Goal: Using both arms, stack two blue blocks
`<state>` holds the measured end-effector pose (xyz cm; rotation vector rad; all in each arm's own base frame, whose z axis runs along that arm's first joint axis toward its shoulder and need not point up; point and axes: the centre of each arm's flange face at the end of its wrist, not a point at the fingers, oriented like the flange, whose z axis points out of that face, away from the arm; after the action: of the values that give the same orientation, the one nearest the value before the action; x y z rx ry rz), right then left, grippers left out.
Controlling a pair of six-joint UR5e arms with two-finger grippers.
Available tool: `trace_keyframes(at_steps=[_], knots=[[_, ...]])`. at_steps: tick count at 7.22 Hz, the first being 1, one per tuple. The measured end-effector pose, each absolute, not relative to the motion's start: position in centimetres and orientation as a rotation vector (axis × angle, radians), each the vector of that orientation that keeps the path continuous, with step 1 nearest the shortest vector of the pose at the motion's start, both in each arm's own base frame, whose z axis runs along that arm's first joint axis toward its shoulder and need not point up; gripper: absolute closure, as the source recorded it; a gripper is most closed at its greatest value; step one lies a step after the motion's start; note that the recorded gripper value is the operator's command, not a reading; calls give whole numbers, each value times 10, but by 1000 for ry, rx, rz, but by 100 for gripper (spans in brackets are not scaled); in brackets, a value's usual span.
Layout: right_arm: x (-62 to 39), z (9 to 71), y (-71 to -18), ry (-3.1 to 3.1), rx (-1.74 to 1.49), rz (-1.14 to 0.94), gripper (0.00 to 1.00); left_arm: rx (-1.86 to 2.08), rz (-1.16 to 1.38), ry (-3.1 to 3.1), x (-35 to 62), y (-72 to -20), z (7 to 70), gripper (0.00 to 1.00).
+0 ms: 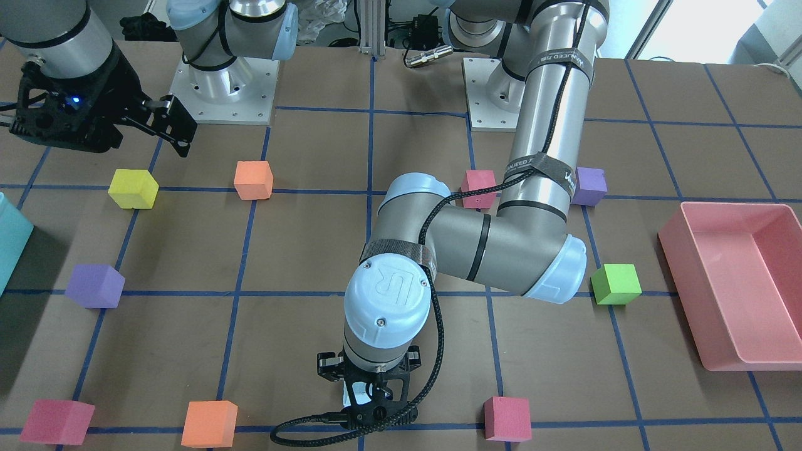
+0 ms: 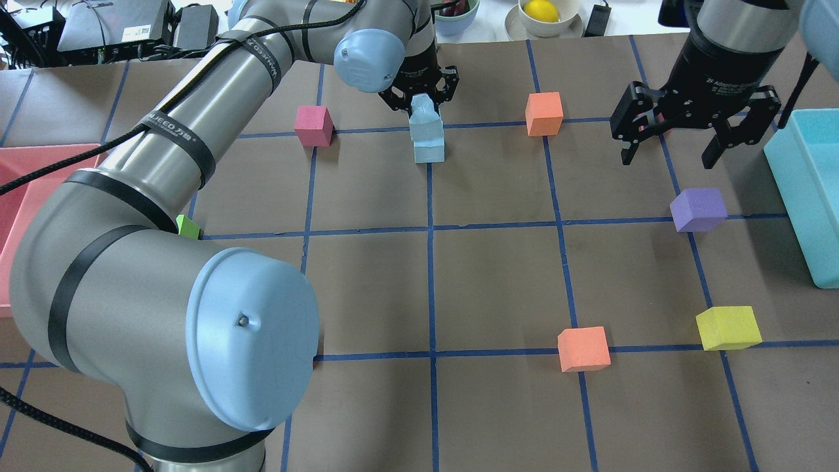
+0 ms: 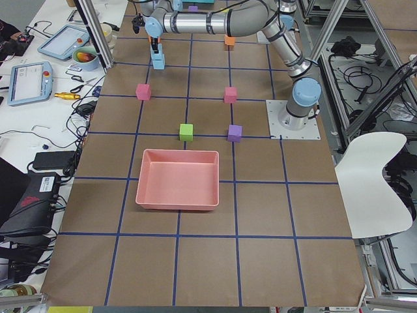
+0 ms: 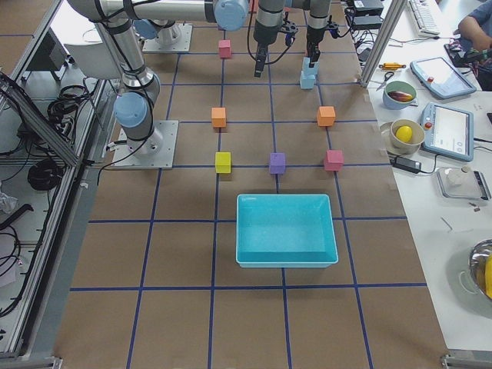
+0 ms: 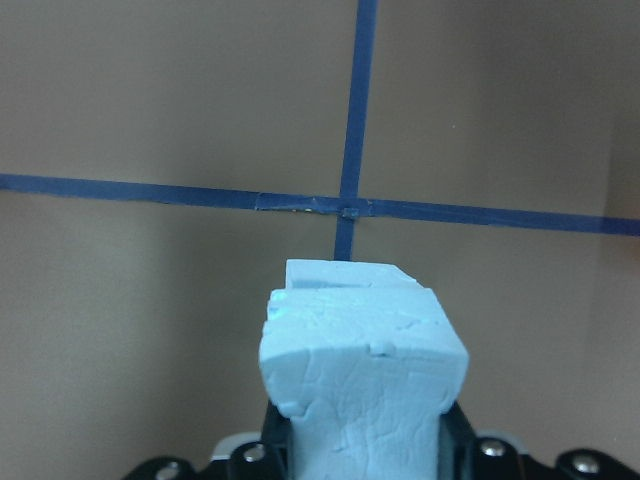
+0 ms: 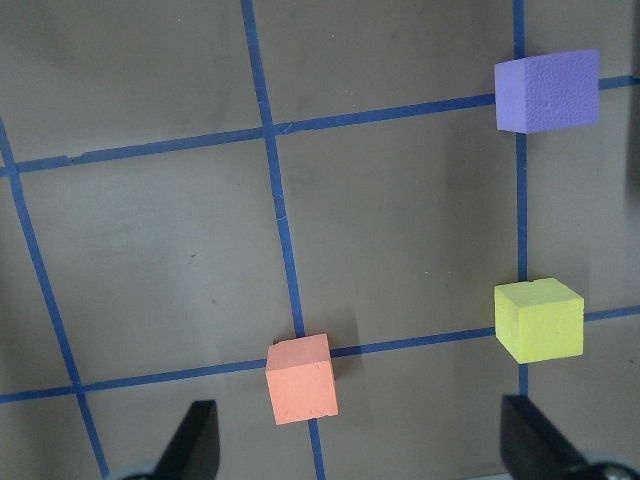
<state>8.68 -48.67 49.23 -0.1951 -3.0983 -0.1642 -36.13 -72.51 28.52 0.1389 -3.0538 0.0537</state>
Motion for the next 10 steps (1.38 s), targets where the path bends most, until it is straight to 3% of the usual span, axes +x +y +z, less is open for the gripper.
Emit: trace_keyframes(at_steps=[1,2,5,8,10], knots=[[88,495,-483,-3096,-187,-156,0,139,56,-3052,-362,-727,283,100],[90,496,-481,-3097,-175,-154,0,138,54,-3052,-364,-728,279,52],[105,495,-478,-3103,-120,-148,0,129,17,-3063,-370,-726,263,0],[106,494,-480,-3103,-111,-147,0,124,30,-3058,-369,-726,273,0],[106,492,-480,-3103,-110,-149,0,109,51,-3054,-344,-724,324,0]])
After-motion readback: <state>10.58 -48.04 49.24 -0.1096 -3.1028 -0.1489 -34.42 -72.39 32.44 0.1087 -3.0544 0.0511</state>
